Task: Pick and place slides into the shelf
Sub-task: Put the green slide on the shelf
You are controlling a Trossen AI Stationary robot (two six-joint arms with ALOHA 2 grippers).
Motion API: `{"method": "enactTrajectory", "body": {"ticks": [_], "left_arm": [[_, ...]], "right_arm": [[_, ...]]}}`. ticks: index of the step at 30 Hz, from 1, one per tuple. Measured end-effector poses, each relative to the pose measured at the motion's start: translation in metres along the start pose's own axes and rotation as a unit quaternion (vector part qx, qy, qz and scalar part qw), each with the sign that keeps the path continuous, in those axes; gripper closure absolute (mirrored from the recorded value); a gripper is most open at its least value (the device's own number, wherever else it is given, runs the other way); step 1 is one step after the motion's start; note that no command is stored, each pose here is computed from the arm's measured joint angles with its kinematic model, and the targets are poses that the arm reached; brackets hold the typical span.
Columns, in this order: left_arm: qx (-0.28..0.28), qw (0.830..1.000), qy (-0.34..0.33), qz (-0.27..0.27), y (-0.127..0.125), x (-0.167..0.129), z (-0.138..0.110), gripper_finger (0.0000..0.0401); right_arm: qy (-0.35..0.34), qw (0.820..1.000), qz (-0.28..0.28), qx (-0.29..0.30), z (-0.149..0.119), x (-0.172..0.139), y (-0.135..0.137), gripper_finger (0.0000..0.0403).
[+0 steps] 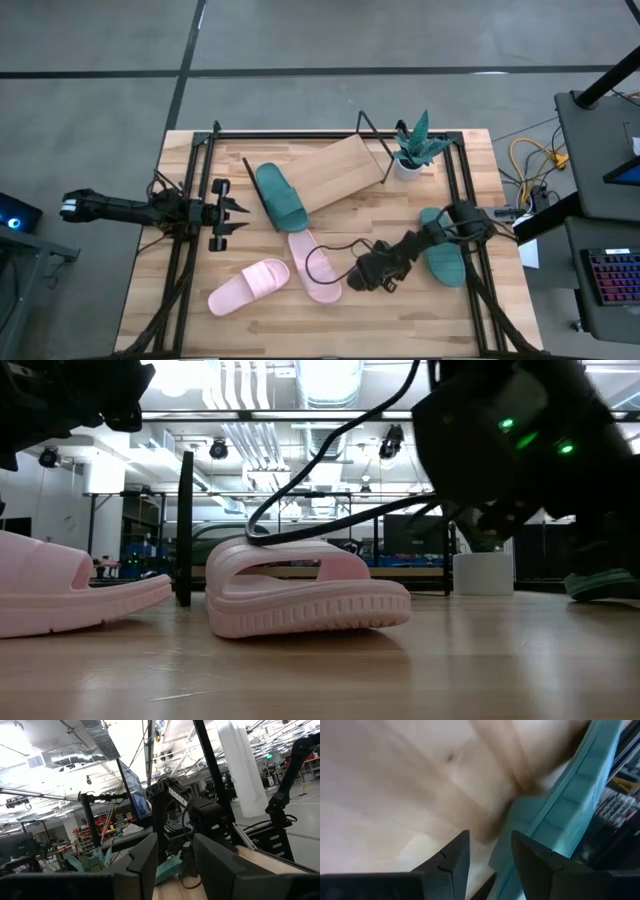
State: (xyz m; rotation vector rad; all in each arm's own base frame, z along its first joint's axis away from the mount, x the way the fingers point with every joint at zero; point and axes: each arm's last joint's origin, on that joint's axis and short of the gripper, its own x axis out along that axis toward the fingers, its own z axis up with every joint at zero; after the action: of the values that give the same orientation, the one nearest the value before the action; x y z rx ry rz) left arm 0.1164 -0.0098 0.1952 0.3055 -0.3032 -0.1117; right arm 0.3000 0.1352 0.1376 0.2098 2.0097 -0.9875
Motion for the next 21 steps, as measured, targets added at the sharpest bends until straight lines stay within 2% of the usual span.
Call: {"method": "enactTrajectory", "body": {"ticks": [3,5,8,12,16,21], "left_arm": [[0.000,1.000,0.000,0.000,0.0000,0.0000,0.0000,0.0287],[0.000,1.000,0.000,0.000,0.0000,0.0000,0.0000,0.0287],[0.000,1.000,0.000,0.000,0.0000,0.0000,0.0000,0.0287],[0.000,1.000,0.000,0.000,0.0000,0.0000,0.0000,0.0287],[0.000,1.000,0.000,0.000,0.0000,0.0000,-0.0001,0.0287],[0.000,1.000,0.000,0.000,0.0000,0.0000,0.0000,0.0287]], "right_arm": [[-0.010,1.000,-0.005,0.020,-0.0058,0.0004,0.0025,0.0269],[-0.009,1.000,-0.005,0.007,-0.0073,0.0005,0.0031,0.0269],[-0.001,0.998,-0.001,-0.069,-0.0078,0.0005,0.0033,0.0269],[0.025,0.982,0.017,-0.186,-0.0070,0.0002,0.0030,0.0269],[0.039,0.950,0.036,-0.307,-0.0059,-0.0001,0.0025,0.0269],[0.037,0.889,0.046,-0.454,-0.0053,-0.0002,0.0022,0.0269]]}}
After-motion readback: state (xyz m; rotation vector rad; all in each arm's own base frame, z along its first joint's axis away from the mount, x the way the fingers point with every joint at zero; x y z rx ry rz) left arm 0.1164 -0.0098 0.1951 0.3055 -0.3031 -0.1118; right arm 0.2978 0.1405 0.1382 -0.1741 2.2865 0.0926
